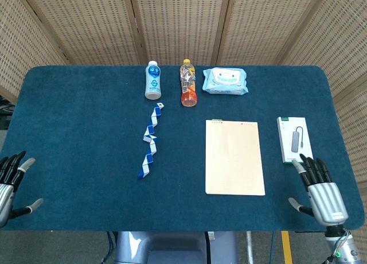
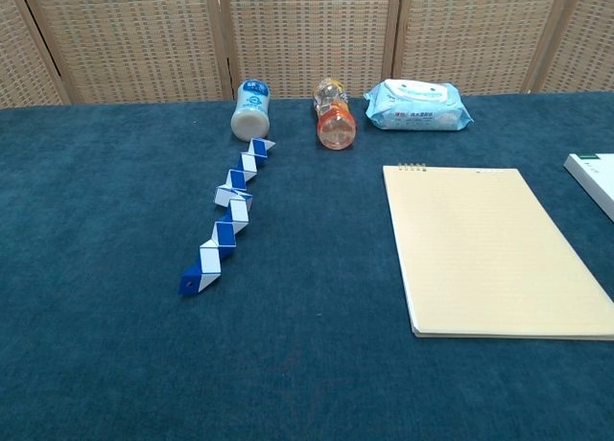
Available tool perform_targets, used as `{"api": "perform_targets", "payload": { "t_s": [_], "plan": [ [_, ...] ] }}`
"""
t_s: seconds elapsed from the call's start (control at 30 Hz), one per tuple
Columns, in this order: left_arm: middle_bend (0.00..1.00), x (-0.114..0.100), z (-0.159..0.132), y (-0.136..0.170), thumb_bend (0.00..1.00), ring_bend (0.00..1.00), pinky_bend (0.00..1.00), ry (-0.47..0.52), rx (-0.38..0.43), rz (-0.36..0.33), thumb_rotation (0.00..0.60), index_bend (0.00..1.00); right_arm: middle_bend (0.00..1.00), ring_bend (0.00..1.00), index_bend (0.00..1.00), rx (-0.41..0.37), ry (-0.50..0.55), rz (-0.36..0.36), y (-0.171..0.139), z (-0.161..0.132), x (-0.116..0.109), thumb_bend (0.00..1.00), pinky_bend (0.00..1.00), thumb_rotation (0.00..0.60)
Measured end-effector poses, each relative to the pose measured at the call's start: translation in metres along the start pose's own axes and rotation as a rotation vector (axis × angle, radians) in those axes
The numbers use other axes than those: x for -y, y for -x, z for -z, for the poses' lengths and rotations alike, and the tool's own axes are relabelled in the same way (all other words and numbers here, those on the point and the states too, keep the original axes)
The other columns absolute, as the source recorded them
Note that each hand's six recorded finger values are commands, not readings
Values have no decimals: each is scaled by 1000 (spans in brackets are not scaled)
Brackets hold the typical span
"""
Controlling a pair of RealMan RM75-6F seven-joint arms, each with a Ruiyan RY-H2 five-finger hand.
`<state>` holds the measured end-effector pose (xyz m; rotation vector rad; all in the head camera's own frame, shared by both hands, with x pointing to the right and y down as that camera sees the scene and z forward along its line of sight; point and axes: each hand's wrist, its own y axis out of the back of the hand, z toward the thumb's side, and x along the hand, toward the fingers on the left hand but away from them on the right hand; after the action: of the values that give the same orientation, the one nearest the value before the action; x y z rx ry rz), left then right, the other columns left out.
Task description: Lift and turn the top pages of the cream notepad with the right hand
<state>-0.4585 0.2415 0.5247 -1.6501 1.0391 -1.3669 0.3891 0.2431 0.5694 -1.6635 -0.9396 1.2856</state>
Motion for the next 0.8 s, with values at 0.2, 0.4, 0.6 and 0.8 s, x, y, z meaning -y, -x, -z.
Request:
{"api": "perform_targets", "payload": {
  "t_s": [0.2, 0.4, 0.6, 0.8],
  "plan": [
    [0, -2, -3, -1, 0, 0, 0, 6, 1, -23, 600, 0, 81, 0, 117, -116, -28, -56, 7, -13, 33, 402, 0, 600],
    [0, 1, -2, -3, 0, 0, 0, 4, -9, -12, 600, 0, 84, 0, 118, -208, -87, -98, 11, -23, 66, 406, 0, 600],
    [0, 0, 0, -6, 0, 0, 0, 7, -20, -13, 600, 0, 84, 0, 118, -275, -136, -168, 16, -37, 101, 406, 0, 600],
    [0, 2, 0, -8, 0, 0, 0, 3, -23, -5, 600, 0, 84, 0, 118, -304, -162, -211, 24, -42, 119, 410, 0, 600]
  ]
}}
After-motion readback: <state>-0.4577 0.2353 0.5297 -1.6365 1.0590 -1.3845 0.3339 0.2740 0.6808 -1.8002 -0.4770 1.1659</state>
